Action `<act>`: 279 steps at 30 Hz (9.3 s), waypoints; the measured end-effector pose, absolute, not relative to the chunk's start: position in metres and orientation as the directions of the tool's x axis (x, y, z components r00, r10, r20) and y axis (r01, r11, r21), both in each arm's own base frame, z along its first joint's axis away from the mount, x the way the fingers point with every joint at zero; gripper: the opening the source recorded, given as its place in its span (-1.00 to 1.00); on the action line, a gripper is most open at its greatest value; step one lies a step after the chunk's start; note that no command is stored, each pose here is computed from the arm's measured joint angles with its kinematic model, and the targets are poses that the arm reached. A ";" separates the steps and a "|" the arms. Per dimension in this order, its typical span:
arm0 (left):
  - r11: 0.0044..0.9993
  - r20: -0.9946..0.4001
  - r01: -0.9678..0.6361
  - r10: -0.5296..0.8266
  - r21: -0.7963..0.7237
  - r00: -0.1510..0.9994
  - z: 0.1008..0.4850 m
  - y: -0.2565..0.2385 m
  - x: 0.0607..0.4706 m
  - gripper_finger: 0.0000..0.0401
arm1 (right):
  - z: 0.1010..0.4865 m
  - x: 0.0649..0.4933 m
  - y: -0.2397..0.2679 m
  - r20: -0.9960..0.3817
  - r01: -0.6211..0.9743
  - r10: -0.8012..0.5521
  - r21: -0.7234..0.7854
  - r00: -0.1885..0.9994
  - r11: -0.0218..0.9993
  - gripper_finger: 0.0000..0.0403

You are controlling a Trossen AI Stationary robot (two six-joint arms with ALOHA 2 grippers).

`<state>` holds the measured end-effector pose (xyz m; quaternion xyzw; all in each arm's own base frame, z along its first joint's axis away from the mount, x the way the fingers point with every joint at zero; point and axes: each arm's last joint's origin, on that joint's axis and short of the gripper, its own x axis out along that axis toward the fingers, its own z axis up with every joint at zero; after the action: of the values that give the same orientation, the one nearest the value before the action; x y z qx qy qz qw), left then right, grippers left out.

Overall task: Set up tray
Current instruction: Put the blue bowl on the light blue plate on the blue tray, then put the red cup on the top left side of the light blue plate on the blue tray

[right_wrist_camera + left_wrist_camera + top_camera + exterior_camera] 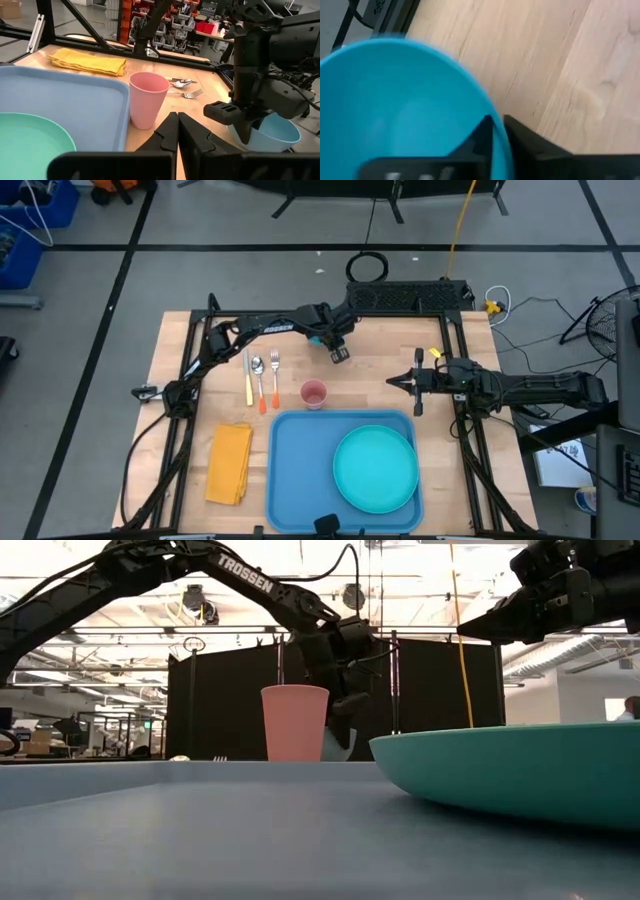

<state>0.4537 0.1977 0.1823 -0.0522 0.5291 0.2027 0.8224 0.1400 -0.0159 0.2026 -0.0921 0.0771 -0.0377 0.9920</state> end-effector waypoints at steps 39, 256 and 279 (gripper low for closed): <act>0.777 -0.815 0.564 -0.120 0.279 0.567 0.265 -0.165 0.477 -0.96 | 0.192 0.115 -0.016 -0.157 -0.001 -0.013 -0.088 0.988 0.996 -1.00; 0.886 -0.156 -0.451 0.463 0.108 0.872 0.160 0.004 0.118 -0.97 | 0.327 0.403 -0.057 -0.812 -0.152 0.166 0.096 0.560 0.984 -0.99; 0.886 -0.155 -0.447 0.462 0.122 0.873 0.160 0.004 0.118 -0.94 | 0.238 0.419 0.024 -0.863 -0.080 0.175 0.157 0.475 0.984 -1.00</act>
<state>0.1183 0.0044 0.1603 0.0410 0.0899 0.2351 0.9669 0.4191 0.0243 0.2376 0.0473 0.5072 0.0744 0.8573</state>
